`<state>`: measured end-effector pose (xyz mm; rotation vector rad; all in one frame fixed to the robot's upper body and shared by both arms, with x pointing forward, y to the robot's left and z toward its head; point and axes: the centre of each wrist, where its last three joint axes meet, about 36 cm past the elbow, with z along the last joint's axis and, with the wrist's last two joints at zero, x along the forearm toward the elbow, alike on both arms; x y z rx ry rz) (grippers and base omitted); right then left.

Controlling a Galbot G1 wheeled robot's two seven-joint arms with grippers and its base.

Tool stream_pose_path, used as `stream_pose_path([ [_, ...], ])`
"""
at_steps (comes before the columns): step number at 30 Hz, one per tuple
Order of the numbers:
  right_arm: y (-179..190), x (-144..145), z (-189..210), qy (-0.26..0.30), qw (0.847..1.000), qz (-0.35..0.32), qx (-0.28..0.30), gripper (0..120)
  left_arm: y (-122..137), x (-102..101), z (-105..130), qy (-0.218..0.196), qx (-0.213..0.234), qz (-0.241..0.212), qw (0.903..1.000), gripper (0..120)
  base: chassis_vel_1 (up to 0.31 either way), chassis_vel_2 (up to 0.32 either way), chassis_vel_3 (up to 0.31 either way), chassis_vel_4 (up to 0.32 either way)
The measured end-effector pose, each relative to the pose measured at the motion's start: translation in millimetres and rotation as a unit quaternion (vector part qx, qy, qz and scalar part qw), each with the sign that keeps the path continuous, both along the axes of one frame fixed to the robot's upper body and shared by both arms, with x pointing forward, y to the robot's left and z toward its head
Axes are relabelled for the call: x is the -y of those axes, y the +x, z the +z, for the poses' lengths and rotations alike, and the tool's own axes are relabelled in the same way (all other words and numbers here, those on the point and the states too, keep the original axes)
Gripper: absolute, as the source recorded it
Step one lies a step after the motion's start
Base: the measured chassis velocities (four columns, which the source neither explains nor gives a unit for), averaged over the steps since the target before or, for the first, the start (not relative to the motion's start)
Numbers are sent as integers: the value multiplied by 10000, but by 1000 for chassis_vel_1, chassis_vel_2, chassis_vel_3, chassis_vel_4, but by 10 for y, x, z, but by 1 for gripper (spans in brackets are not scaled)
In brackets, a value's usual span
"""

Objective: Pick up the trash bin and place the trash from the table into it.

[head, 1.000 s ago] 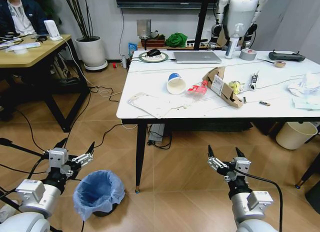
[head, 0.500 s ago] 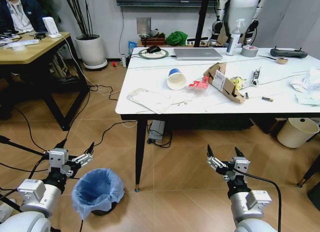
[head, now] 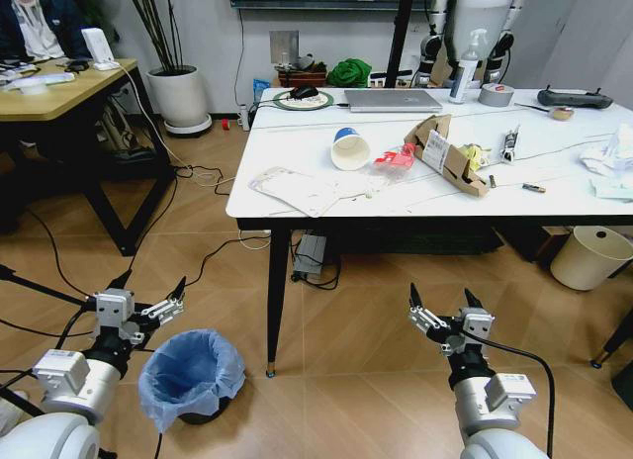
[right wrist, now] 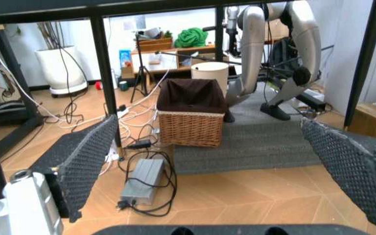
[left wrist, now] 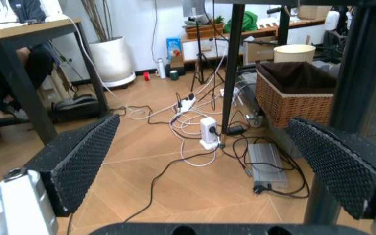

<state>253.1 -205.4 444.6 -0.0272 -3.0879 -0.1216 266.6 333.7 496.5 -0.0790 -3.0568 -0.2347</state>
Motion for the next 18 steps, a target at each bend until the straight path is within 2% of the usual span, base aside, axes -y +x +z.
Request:
stream_pose_path([
  [18, -3, -75, -15, 14, 10000, 0, -32, 100, -59, -40, -151, 46, -81, -26, 10000, 100, 0, 0, 0, 0],
])
